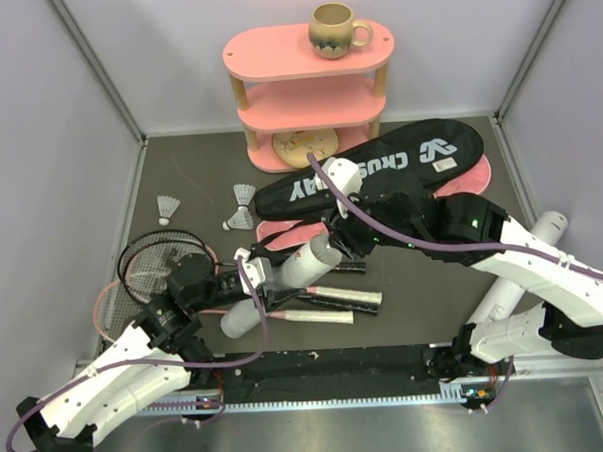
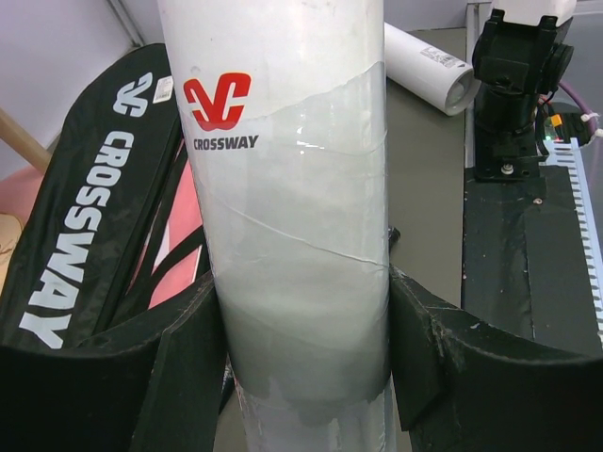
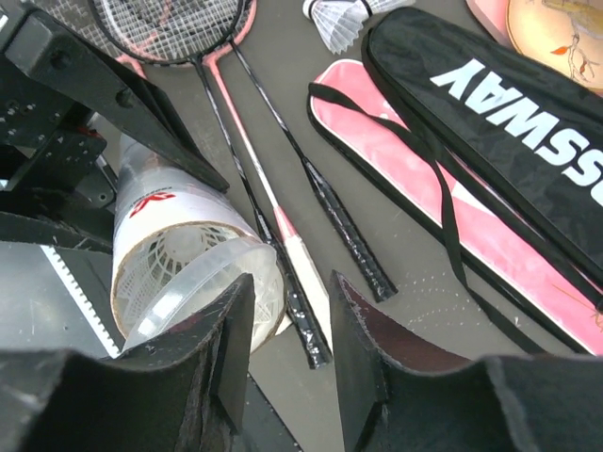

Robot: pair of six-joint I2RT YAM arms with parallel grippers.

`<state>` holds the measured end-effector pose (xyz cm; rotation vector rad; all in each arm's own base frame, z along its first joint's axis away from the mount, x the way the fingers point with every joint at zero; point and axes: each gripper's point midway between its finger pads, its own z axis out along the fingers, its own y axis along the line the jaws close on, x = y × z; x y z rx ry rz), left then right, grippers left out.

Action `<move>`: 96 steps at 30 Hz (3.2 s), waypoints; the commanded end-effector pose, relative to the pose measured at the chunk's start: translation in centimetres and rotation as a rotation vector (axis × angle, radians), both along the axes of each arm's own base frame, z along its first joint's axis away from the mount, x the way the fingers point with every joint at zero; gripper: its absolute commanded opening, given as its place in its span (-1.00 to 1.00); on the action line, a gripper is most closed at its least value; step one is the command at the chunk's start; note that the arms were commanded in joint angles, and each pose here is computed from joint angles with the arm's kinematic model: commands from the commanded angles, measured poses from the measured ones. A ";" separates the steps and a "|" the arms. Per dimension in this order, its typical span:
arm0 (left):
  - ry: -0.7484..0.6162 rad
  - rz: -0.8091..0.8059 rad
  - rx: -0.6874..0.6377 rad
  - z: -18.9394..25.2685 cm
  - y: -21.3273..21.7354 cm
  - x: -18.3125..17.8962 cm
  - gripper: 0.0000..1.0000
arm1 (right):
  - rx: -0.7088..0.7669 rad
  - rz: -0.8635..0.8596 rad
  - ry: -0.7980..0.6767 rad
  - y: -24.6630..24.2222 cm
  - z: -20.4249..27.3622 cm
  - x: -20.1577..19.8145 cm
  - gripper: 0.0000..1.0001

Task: Pack up the badminton gear
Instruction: Close the lid on the shuttle tube.

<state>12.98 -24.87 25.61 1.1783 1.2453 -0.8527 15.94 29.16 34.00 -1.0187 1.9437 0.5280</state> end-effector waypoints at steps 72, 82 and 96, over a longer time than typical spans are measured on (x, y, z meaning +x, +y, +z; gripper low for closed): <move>-0.111 0.043 -0.450 8.5 0.7 -0.1 -0.82 | 0.768 0.055 0.320 8.5 1.5 -3.4 -1.00; -0.204 0.039 -0.458 10.1 1.0 -0.3 -0.81 | 0.615 0.008 0.619 8.3 -3.1 -5.3 -1.00; -0.252 0.041 -0.429 9.8 1.4 -0.6 -0.79 | 0.389 0.092 0.906 8.7 -6.8 -8.8 -0.99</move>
